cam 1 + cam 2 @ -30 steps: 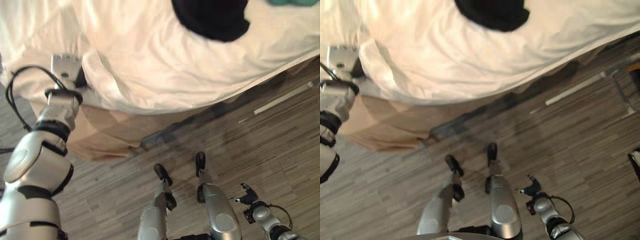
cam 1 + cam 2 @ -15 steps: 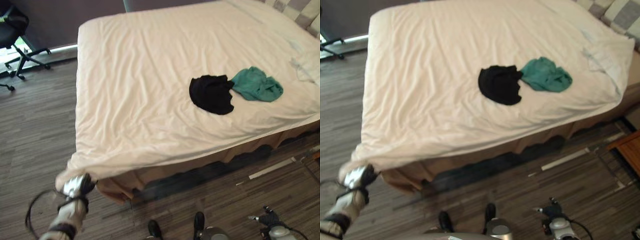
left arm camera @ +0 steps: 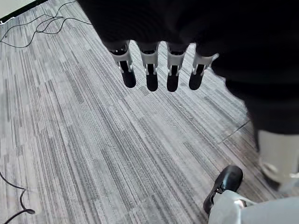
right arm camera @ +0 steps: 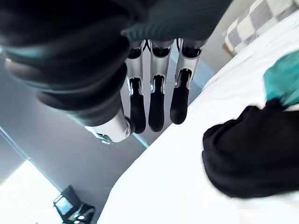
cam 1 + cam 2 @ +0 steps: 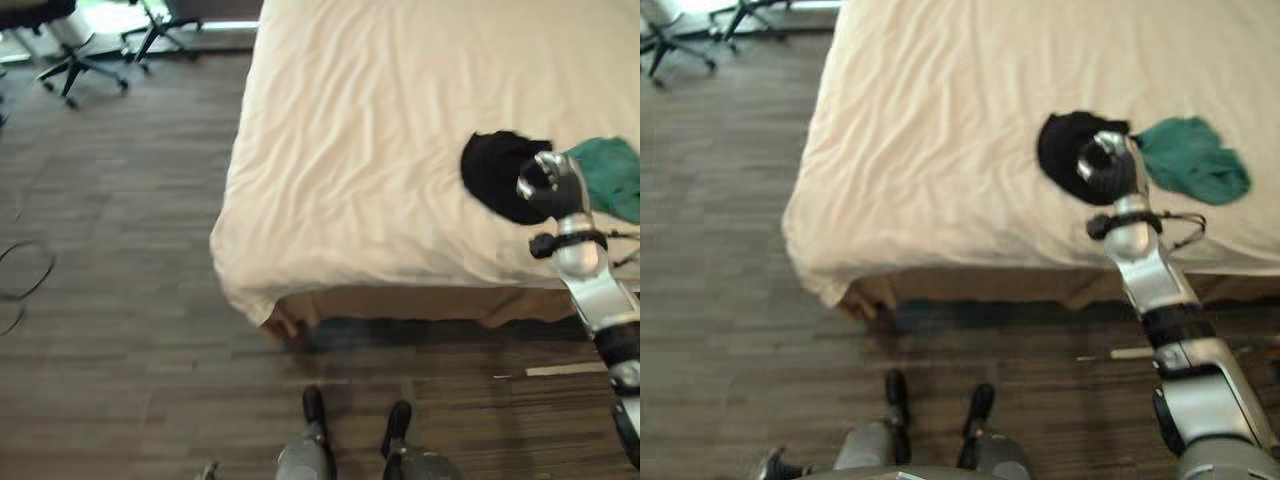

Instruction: Tidy up the quilt and then pick up the clothes from the bed and put them into the laundry hamper.

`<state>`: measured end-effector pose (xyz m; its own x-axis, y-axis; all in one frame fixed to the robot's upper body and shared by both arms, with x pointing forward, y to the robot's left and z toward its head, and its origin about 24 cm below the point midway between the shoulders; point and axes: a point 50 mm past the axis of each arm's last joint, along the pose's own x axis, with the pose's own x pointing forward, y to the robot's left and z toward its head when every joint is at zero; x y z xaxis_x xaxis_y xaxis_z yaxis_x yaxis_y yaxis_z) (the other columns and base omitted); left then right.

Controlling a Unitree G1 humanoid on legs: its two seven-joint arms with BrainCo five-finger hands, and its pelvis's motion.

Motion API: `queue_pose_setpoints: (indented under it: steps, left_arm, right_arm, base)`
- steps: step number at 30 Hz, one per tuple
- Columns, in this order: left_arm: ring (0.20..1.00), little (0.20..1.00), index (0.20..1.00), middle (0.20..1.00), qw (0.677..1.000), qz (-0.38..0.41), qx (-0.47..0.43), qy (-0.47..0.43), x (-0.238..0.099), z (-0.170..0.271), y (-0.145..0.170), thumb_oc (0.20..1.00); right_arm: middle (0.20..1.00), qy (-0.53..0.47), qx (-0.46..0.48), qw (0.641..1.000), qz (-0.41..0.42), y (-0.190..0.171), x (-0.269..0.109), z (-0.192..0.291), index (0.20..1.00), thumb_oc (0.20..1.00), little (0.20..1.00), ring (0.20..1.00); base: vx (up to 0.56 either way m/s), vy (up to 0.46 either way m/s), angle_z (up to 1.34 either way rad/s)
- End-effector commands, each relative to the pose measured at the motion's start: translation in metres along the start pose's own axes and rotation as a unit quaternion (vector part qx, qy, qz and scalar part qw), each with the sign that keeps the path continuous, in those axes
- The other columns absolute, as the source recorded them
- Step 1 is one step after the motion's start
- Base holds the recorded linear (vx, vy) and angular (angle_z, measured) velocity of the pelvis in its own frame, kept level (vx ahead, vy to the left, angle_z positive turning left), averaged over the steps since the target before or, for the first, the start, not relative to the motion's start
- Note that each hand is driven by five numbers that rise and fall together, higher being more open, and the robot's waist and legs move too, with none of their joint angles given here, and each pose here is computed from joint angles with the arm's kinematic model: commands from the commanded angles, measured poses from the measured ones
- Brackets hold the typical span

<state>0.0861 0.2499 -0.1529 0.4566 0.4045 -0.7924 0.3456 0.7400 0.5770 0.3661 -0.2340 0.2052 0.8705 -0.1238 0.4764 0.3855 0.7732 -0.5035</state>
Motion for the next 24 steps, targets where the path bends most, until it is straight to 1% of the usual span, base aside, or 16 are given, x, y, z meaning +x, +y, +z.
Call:
queue_pose_setpoints:
  steps: [1,3,8,9,10,11,12,13,14,15,16,17,19,20,22,24]
  left_arm:
    - [1.0,1.0,1.0,1.0,0.993,0.072,-0.046,-0.083,0.011,0.047,0.038,1.0]
    - [1.0,1.0,1.0,1.0,0.984,0.07,-0.051,-0.155,0.007,0.081,0.037,1.0]
    - [1.0,1.0,1.0,1.0,0.975,0.07,-0.052,-0.207,0.004,0.116,0.039,1.0]
    - [1.0,1.0,1.0,1.0,0.975,0.068,-0.047,-0.207,0.005,0.122,0.038,1.0]
    - [1.0,1.0,1.0,1.0,0.975,0.068,-0.048,-0.207,0.005,0.122,0.038,1.0]
    - [1.0,1.0,1.0,1.0,0.977,0.068,-0.041,-0.198,0.006,0.124,0.035,1.0]
    - [1.0,1.0,1.0,1.0,0.978,0.069,-0.036,-0.195,0.006,0.124,0.034,1.0]
    - [1.0,1.0,1.0,1.0,0.978,0.069,-0.036,-0.194,0.006,0.123,0.034,1.0]
    - [1.0,1.0,1.0,1.0,0.98,0.071,-0.028,-0.184,0.008,0.122,0.033,1.0]
    - [1.0,1.0,1.0,1.0,0.98,0.071,-0.028,-0.184,0.008,0.122,0.033,1.0]
    - [1.0,1.0,1.0,1.0,0.982,0.074,-0.026,-0.174,0.009,0.123,0.033,1.0]
    - [1.0,1.0,1.0,1.0,0.982,0.073,-0.026,-0.174,0.009,0.123,0.033,1.0]
    - [1.0,1.0,1.0,1.0,0.982,0.079,-0.019,-0.168,0.01,0.123,0.034,1.0]
    - [1.0,1.0,1.0,1.0,0.983,0.079,-0.019,-0.168,0.01,0.122,0.034,1.0]
    - [1.0,1.0,1.0,1.0,0.985,0.076,-0.014,-0.155,0.011,0.115,0.034,1.0]
    - [1.0,1.0,1.0,1.0,0.986,0.076,-0.014,-0.147,0.012,0.112,0.034,1.0]
  right_arm:
    - [0.2,-0.056,0.076,0.992,-0.077,-0.026,0.033,0.042,0.2,0.2,0.2,0.2]
    - [0.2,-0.065,0.116,0.988,-0.073,-0.02,0.048,0.061,0.2,0.2,0.2,0.2]
    - [0.2,-0.031,0.165,0.986,-0.014,0.015,0.054,0.065,0.2,0.2,0.2,0.2]
    - [0.2,-0.008,0.205,0.978,0.04,0.05,0.045,0.064,0.2,0.2,0.2,0.2]
    - [0.2,-0.008,0.205,0.978,0.04,0.05,0.045,0.064,0.2,0.2,0.2,0.2]
    - [0.2,0.009,0.235,0.964,0.121,0.1,0.023,0.068,0.2,0.2,0.2,0.2]
    - [0.2,0.013,0.247,0.956,0.161,0.122,0.01,0.071,0.2,0.2,0.2,0.2]
    - [0.2,0.013,0.247,0.955,0.162,0.122,0.01,0.071,0.2,0.2,0.2,0.2]
    - [0.2,0.031,0.279,0.929,0.241,0.164,-0.022,0.076,0.2,0.2,0.2,0.2]
    - [0.2,0.031,0.279,0.929,0.241,0.164,-0.022,0.076,0.2,0.2,0.2,0.2]
    - [0.2,0.035,0.312,0.891,0.329,0.2,-0.06,0.087,0.2,0.2,0.2,0.2]
    - [0.2,0.035,0.312,0.89,0.33,0.2,-0.061,0.087,0.2,0.2,0.2,0.2]
    - [0.2,0.052,0.38,0.83,0.405,0.226,-0.106,0.096,0.2,0.2,0.2,0.2]
    - [0.2,0.053,0.38,0.829,0.406,0.226,-0.106,0.095,0.2,0.2,0.2,0.2]
    - [0.2,0.069,0.461,0.772,0.431,0.232,-0.133,0.103,0.2,0.2,0.2,0.2]
    - [0.2,0.069,0.482,0.76,0.429,0.229,-0.137,0.104,0.2,0.2,0.2,0.2]
  base:
    - [-0.09,0.0,0.3]
    - [-0.05,-0.013,0.7]
    - [-0.08,0.001,0.26]
    - [-0.05,0.022,0.08]
    - [-0.07,0.024,0.16]
    - [-0.03,0.005,0.21]
    - [-0.03,0.005,0.1]
    - [0.02,-0.024,0.07]
    - [0.0,0.0,0.0]
    - [0.08,-0.042,0.08]
    - [0.05,-0.016,0.06]
    - [0.11,-0.041,0.05]
    - [0.12,-0.037,0.08]
    - [0.16,-0.014,0.13]
    - [0.14,0.009,0.19]
    - [0.11,0.04,0.15]
